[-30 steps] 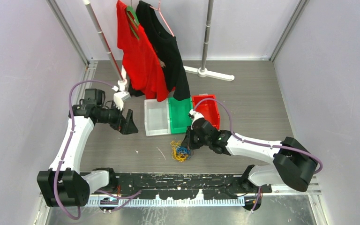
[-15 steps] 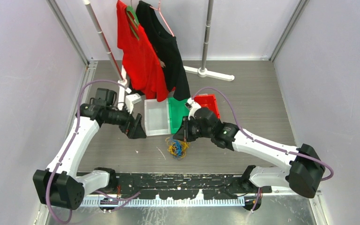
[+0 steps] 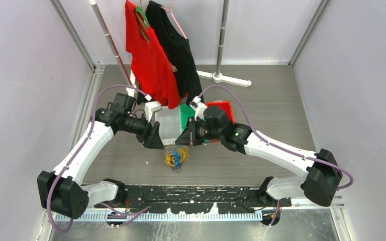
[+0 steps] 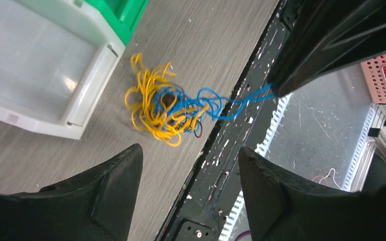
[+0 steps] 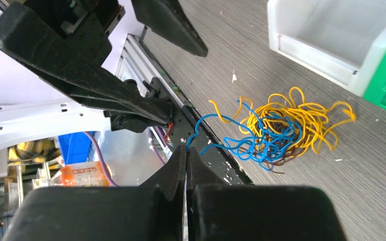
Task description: Untangle the cables
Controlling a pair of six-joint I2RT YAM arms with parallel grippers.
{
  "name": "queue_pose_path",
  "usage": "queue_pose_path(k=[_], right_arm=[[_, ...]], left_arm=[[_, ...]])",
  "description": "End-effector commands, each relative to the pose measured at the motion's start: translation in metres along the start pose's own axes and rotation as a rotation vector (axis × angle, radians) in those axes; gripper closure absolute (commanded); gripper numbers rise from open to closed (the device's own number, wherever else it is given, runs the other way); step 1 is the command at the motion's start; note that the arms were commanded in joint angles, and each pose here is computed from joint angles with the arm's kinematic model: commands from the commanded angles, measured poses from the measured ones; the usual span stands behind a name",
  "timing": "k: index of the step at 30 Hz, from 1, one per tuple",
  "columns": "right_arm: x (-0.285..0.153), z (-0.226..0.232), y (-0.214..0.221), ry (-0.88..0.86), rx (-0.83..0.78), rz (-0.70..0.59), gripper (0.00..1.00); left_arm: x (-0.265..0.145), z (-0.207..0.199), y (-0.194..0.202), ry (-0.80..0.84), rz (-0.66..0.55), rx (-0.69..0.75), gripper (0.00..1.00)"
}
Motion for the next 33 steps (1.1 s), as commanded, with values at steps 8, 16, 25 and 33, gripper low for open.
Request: queue_pose_path(k=[8,16,25,33], right_arm=[[-0.001,0.046,-0.032,-0.232,-0.026,-0.004,0.99],[0.0,0.051,-0.035,-0.269,-0.016,-0.01,0.99],[-0.006,0.056,-0.038,-0.306,-0.019,-0.01,0.99],[-0.008,0.059,-0.045,-0.332,-0.016,-0.029,0.99]], left_arm=[[-0.013,-0.031,-0.033,0.197,-0.115,0.195,0.4],[-0.012,-0.041,-0.023,0.345,-0.088,0.225,0.41],[-0.011,-0.04,-0.019,0.352,-0.08,0.276,0.41],[-0.001,-0.03,-0.022,0.334,-0.093,0.225,0.53]])
Point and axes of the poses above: each gripper's point midway between its finger pads, its own x axis out along the fingers, its own z axis along the line the jaws close on, y = z × x, the point moved 7 cm from there along -x, back along the fingers, and after that the axes turned 9 degrees about -x, right-handed, at the moved point
